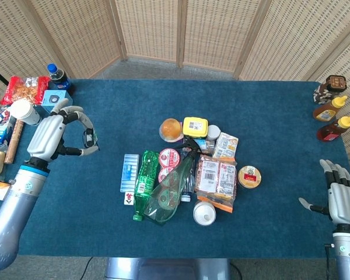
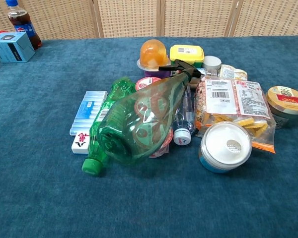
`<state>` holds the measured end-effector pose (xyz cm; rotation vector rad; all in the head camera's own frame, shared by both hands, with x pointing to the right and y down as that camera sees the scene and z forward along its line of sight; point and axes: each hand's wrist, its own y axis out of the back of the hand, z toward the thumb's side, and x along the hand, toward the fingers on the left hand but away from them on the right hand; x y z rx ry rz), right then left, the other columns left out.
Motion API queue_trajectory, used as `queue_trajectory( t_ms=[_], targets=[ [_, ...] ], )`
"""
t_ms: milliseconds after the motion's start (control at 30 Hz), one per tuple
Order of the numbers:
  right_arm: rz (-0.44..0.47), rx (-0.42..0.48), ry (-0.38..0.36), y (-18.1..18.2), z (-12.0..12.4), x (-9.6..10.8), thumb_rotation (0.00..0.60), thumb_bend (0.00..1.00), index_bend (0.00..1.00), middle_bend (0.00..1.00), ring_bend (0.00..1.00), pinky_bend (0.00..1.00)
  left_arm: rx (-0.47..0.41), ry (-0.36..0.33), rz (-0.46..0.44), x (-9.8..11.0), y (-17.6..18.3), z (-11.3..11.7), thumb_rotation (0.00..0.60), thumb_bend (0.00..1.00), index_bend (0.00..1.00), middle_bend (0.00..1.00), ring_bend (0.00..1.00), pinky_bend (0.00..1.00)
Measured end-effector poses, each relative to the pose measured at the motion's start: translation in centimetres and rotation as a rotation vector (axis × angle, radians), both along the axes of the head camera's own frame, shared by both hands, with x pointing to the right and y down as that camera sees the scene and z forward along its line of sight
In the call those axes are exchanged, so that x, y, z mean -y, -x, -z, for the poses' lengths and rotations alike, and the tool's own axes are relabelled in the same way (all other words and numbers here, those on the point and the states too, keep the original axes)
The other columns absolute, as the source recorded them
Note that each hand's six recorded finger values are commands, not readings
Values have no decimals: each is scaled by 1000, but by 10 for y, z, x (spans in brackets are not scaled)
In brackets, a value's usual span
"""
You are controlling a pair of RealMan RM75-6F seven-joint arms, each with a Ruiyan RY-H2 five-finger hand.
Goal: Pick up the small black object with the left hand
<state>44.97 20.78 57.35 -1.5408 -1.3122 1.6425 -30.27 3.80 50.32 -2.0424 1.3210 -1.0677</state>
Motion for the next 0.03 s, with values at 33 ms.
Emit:
queue_trajectory(
  t_ms=[33],
  targets=[
    [1, 0, 1, 0, -1, 0, 557, 0, 0, 0, 0, 0, -2, -3, -1, 0, -1, 1, 600, 166, 586, 646, 259, 0]
  ],
)
